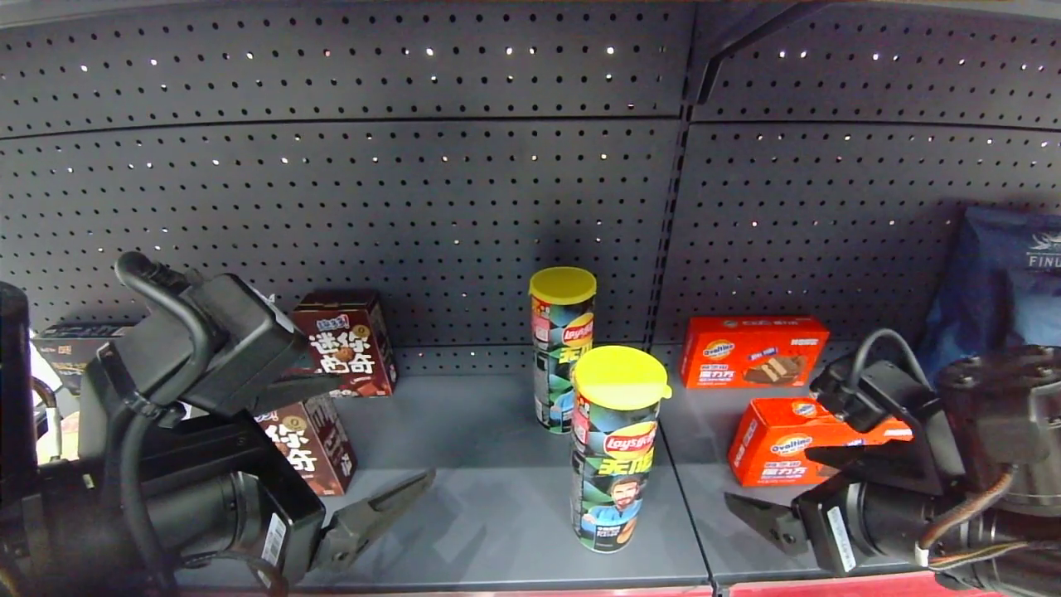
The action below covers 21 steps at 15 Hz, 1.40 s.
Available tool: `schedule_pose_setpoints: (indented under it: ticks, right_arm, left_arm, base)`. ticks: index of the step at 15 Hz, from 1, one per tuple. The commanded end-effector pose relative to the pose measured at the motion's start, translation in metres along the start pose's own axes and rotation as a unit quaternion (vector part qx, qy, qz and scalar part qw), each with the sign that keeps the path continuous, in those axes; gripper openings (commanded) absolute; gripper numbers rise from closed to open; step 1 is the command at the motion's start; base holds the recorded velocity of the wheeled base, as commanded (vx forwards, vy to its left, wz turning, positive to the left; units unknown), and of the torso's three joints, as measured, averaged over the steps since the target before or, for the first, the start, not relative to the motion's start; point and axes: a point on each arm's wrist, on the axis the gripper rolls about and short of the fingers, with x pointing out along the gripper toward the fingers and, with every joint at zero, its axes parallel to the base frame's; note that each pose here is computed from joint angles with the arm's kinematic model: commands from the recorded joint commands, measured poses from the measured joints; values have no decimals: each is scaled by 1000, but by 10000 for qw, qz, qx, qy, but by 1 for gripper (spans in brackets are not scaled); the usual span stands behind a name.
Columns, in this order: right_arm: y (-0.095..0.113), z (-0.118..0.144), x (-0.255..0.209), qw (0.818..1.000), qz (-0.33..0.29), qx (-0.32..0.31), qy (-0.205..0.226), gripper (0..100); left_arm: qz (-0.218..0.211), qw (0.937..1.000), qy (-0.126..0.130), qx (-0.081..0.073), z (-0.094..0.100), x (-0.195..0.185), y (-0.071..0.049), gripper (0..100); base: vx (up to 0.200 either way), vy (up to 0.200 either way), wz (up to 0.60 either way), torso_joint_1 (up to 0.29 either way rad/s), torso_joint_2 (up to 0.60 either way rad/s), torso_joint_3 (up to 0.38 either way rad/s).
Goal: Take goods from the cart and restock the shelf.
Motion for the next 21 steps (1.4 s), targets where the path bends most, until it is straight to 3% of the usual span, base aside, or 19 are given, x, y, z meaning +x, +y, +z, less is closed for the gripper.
schedule_pose_setpoints:
  ticks: [1, 10, 21]
  right_arm:
    - [10, 6, 17, 9998, 44, -99, 155, 100]
    - [24, 9, 47, 9987, -15, -257, 441, 100]
    - [38, 21, 69, 9985, 64, -318, 439, 100]
  left_arm:
    - [6, 10000, 30, -11, -1, 2, 0, 100]
    - [-3, 10000, 37, -25, -2, 1, -1, 100]
    - [11, 10000, -61, -41, 0, 1, 0, 100]
  base:
    - [0, 0, 0, 0, 0, 0]
    - [0, 0, 0, 0, 0, 0]
    - [0, 0, 0, 0, 0, 0]
